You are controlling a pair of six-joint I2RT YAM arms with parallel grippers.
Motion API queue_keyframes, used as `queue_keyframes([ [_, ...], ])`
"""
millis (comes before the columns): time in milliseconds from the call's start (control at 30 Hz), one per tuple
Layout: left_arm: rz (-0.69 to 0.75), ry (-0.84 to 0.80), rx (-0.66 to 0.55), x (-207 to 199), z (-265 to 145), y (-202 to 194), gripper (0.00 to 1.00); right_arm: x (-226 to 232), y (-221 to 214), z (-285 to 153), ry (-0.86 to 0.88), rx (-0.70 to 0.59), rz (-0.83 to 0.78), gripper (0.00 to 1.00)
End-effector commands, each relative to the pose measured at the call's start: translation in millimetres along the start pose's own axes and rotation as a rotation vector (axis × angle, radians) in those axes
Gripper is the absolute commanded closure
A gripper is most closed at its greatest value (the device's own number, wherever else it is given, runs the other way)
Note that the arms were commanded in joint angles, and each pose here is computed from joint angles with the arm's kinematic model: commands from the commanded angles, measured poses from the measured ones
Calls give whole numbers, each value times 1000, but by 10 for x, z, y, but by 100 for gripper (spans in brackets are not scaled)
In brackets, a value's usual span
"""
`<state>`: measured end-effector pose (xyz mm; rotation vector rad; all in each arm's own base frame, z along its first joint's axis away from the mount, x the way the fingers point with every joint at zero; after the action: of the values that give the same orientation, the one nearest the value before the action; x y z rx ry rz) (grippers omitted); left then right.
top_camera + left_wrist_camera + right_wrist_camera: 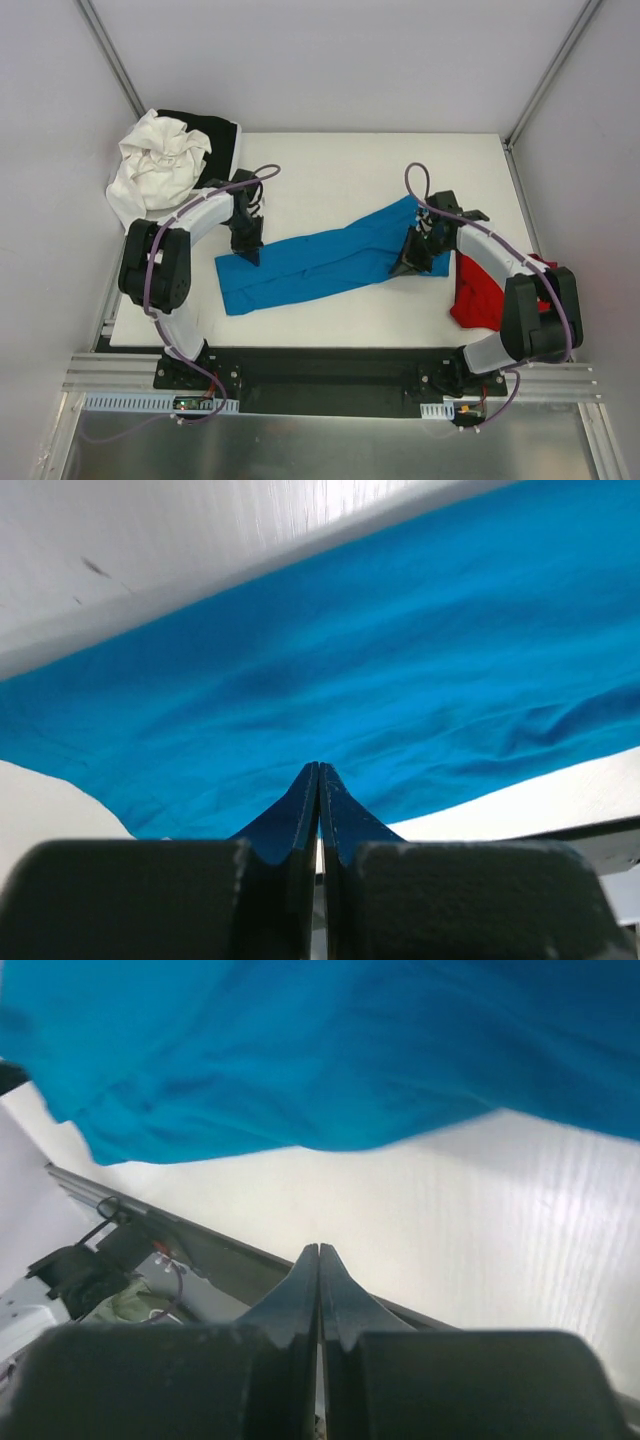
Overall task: Fold and stack the t-shirts
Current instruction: Fold the tshirt
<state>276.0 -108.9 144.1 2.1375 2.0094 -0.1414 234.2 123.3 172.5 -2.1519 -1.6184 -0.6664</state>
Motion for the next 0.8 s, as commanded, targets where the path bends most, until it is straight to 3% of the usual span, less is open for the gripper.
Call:
queue_keyframes([
  [0,26,-10,25,26,-59,-215,100,-267,-281,-61,-106,-9,93,99],
  [133,8,23,39,91,-52,-399,100,-432,-355,-13,-55,-31,206,99],
  [300,7,75,32,177,-47,-570,100,-390,-264,-16,-22,-55,204,99],
  [633,-18,302,-55,362,-106,-548,100,-618,28,-185,-10,-175,322,99],
  [767,-41,309,-94,356,-128,-521,100,-645,266,-216,42,-195,330,99],
])
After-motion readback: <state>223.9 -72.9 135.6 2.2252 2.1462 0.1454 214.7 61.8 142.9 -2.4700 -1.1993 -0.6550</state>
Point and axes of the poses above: each gripper's point midway between its finger pads, its own z axis out along the fingers, its own x axis along the line the jaws close on, y = z × x, the point moved 9 cm from there along -z, back along the fingers, and after that the axes turned 4 degrees about z, right-handed, at the moved point
